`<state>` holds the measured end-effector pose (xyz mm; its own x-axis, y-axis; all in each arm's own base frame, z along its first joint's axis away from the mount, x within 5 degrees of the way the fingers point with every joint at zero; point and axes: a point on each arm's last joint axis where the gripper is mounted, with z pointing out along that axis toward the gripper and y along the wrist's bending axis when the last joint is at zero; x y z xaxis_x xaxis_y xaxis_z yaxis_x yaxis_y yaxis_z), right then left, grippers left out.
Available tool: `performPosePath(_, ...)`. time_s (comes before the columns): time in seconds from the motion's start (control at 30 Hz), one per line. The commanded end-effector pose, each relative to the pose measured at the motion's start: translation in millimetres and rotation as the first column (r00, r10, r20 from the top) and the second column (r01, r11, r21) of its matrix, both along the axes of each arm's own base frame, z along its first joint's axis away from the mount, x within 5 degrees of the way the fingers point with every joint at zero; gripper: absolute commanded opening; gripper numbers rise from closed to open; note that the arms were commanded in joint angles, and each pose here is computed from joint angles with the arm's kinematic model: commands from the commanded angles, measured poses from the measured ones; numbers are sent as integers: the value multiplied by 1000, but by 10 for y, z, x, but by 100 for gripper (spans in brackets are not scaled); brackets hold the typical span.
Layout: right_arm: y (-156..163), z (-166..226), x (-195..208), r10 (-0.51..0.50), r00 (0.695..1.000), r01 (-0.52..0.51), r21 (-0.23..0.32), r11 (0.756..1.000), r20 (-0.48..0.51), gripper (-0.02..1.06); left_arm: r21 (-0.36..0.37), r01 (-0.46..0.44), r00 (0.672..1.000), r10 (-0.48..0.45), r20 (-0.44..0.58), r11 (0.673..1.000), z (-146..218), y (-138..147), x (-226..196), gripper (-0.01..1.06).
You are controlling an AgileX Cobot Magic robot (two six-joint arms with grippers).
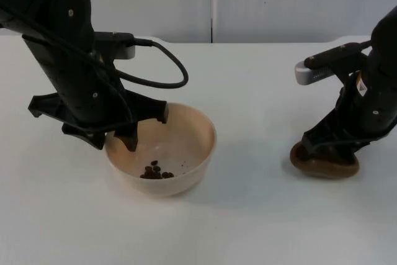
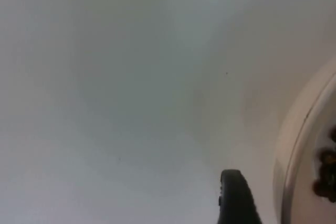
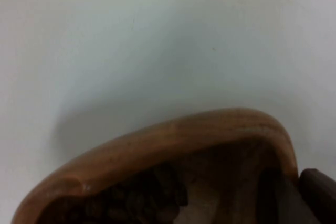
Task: Pick up the bowl with the left hand and pour the coffee beans from the cup into the bowl with the right hand.
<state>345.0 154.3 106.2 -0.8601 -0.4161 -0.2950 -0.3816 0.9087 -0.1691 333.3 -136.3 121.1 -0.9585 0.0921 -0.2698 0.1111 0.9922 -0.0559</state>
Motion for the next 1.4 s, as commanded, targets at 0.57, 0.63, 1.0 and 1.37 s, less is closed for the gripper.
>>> performPosePath(0.57, -17, -3, 1, 2, 1000, -2, -2, 1000, 1, 0, -13, 3, 1000, -2, 30, 1000, 290, 5, -49, 48)
performPosePath(0.63, -17, -3, 0, 2, 1000, -2, -3, 1000, 0, 2, -13, 3, 999, -2, 32, 1000, 331, 10, -61, 48)
performPosePath(1.0, -14, -2, 3, -29, 1000, 29, 13, 999, 5, 48, -27, 19, 996, -17, 85, 999, 705, 53, -157, 48)
performPosePath(1.37, -15, 56, -7, -50, 999, 50, 16, 999, 5, 68, -38, 47, 987, -41, 153, 998, 1178, 136, -347, 48)
